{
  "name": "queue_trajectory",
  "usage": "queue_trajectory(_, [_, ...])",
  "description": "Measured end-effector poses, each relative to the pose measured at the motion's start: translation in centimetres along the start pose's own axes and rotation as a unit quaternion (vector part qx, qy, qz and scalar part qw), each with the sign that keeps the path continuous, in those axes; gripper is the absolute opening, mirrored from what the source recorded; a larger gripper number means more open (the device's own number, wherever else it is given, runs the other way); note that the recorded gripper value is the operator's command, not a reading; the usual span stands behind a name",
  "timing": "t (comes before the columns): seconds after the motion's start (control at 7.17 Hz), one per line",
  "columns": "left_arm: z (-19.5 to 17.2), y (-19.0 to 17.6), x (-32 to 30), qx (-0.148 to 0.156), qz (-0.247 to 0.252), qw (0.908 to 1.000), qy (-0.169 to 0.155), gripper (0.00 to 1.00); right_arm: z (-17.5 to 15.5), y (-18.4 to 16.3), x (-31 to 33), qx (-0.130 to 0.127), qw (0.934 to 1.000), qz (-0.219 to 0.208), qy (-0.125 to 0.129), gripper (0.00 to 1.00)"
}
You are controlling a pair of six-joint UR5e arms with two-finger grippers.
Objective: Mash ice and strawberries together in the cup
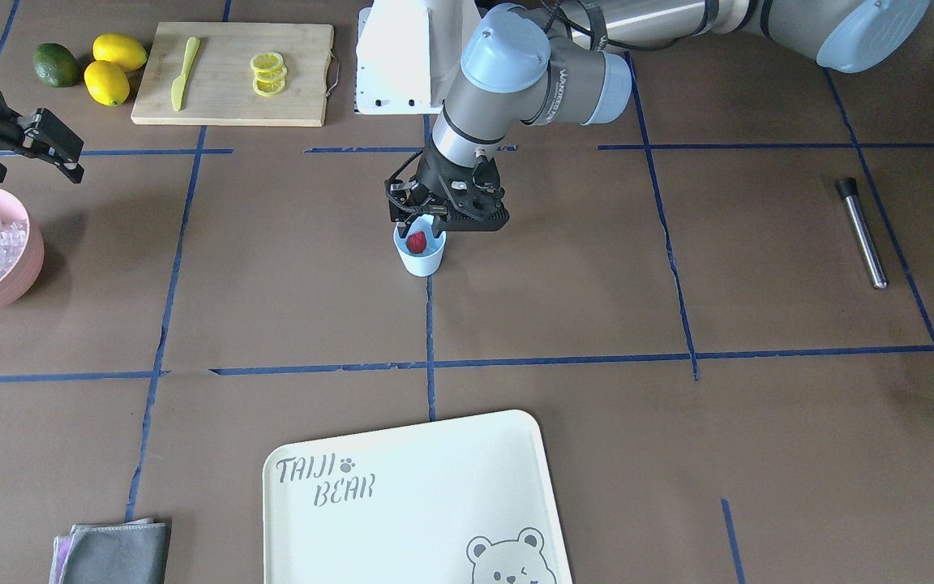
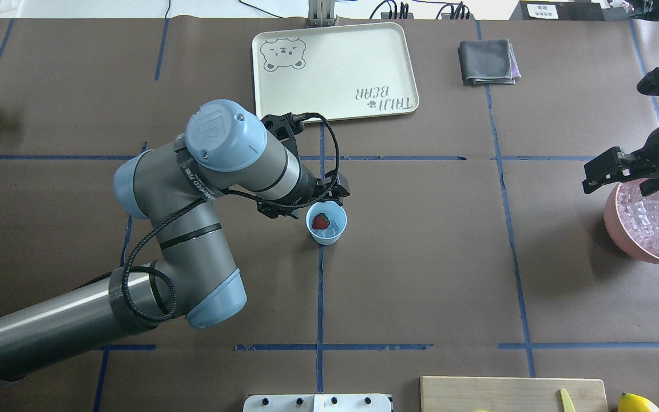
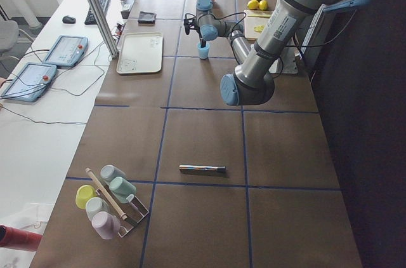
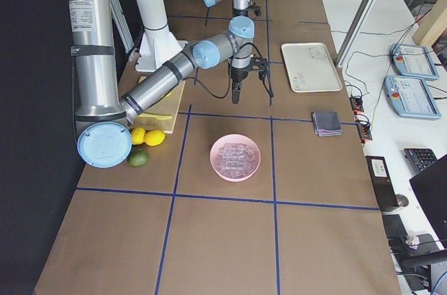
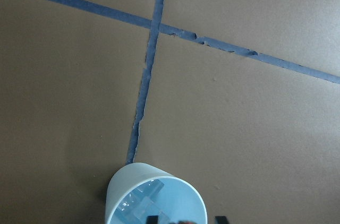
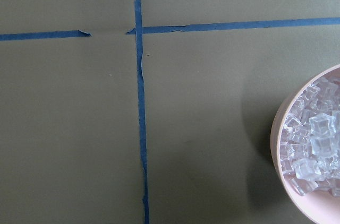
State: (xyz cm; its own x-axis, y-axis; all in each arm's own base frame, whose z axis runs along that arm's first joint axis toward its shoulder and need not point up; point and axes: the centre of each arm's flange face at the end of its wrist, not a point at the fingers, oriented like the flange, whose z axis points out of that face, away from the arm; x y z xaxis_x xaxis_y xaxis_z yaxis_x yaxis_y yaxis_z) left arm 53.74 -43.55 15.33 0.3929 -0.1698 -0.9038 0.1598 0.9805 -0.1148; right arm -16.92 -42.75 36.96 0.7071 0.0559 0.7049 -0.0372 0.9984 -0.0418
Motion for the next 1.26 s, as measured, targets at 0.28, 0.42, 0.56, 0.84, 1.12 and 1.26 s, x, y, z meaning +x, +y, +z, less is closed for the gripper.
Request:
queue_trajectory(0.28, [-4.6, -1.5, -7.0, 0.004, 0.033, 0.9995, 0.000, 0.90, -0.1, -0.2, 2.0, 0.001, 1.0000, -0.006, 0.007, 1.00])
queue_trajectory(0.42, [-7.5, -3.3, -12.6, -0.001, 0.066, 0.9977, -0.012, 0.90, -0.4, -0.5, 3.8, 0.003, 0.9998, -0.014, 0.012, 1.00])
queue_trajectory(0.56, [-10.6, -5.3, -19.0, -0.009, 0.098, 0.9947, -0.029, 0.90, -0.6, -1.1, 6.0, 0.004, 0.9996, -0.024, 0.017, 1.00])
queue_trajectory(0.84, [-17.7, -9.7, -34.6, -0.021, 0.178, 0.9811, -0.073, 0.90, -0.1, -2.6, 10.2, -0.004, 0.9985, -0.051, 0.020, 1.00])
queue_trajectory(1.12, [-21.2, -13.7, -49.0, -0.032, 0.193, 0.9734, -0.118, 0.90, -0.2, -3.2, 11.9, -0.005, 0.9977, -0.066, 0.015, 1.00])
queue_trajectory(1.26, [-20.8, -15.0, -54.5, -0.045, 0.178, 0.9732, -0.138, 0.90, -0.3, -3.3, 12.2, -0.005, 0.9977, -0.067, 0.014, 1.00])
